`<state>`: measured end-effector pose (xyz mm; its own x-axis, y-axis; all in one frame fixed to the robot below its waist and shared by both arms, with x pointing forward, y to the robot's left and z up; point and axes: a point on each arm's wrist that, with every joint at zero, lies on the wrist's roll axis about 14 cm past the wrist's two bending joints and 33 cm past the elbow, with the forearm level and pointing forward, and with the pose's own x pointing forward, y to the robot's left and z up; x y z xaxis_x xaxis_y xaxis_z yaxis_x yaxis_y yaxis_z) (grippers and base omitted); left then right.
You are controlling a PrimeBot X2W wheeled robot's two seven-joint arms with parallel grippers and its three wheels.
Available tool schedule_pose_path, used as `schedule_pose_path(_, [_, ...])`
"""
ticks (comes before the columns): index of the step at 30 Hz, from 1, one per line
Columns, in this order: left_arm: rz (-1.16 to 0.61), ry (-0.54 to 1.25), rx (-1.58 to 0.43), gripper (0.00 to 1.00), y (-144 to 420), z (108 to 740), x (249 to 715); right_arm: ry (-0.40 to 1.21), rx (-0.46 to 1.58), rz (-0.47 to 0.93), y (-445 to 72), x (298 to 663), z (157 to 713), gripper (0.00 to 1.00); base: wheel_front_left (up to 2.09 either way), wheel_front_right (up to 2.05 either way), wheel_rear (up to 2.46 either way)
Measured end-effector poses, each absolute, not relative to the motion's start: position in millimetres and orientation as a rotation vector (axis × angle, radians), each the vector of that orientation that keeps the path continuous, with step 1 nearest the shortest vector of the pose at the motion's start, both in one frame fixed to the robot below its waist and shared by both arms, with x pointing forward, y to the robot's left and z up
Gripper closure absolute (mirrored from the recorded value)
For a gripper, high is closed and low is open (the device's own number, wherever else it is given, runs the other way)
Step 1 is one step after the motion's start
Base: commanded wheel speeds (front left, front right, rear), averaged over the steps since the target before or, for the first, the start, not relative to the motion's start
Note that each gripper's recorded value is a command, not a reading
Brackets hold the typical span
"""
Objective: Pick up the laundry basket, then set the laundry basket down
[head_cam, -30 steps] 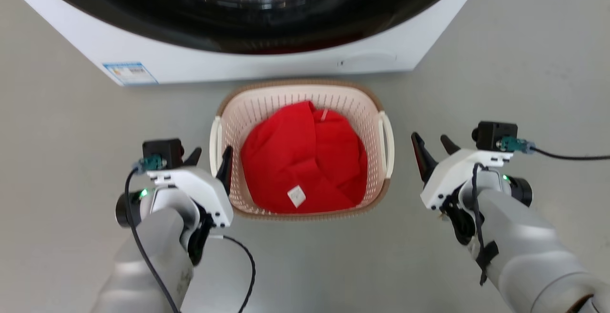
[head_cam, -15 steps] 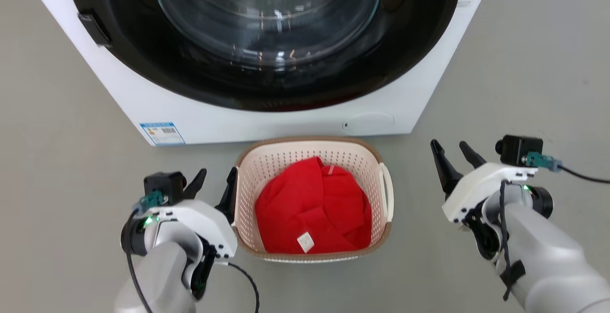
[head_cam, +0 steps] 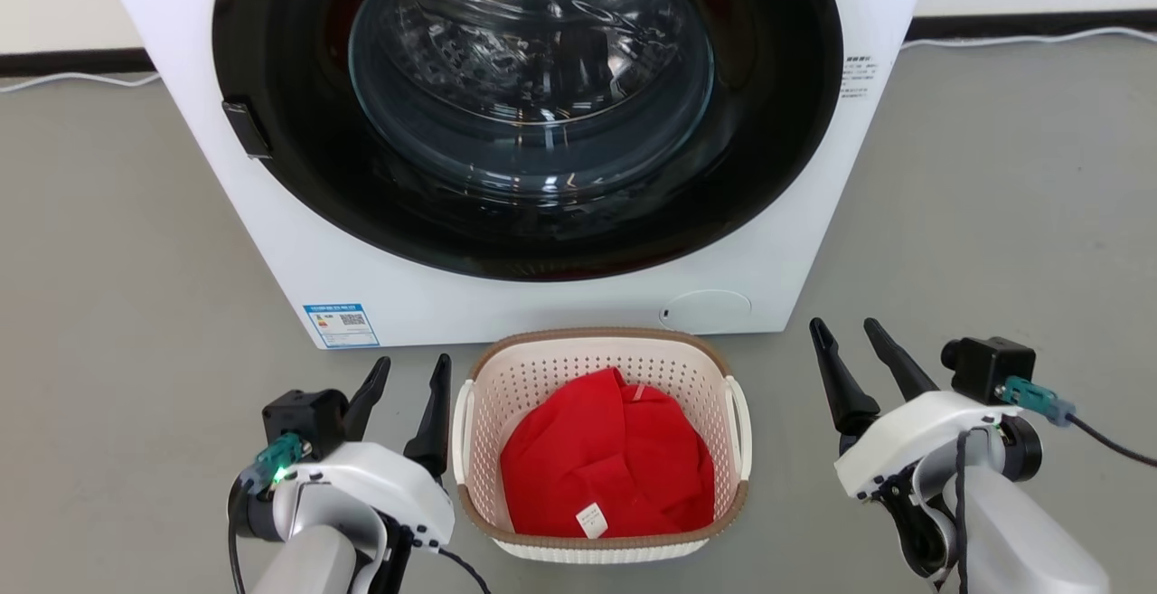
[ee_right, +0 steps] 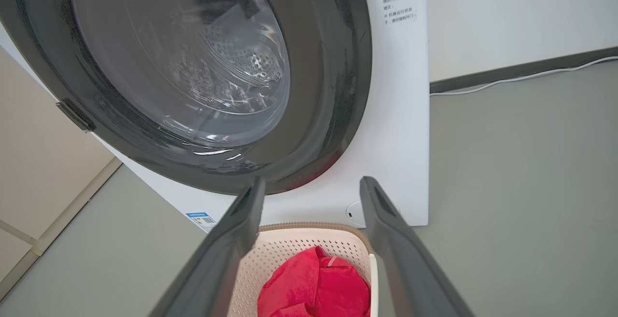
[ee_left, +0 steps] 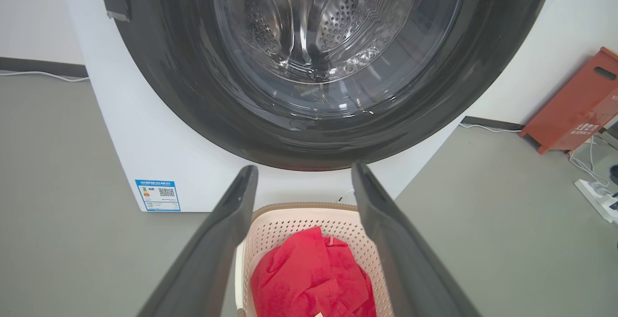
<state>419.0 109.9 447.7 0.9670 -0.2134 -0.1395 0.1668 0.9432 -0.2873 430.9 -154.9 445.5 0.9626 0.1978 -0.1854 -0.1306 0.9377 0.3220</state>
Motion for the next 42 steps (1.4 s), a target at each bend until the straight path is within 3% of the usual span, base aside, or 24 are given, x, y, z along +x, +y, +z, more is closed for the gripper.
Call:
schedule_pose_path(24, [-0.117, -0.063, -0.279, 0.0, 134.3, 508.9, 383.4, -0.062, 0.233, 0.141, -156.1, 390.3, 507.8, 0.0, 0.0, 0.0, 0.0])
schedule_pose_path(42, [-0.093, -0.108, -0.248, 0.0, 142.7, 520.4, 383.9, -0.086, 0.201, 0.109, -164.3, 385.6, 515.3, 0.0, 0.0, 0.0, 0.0])
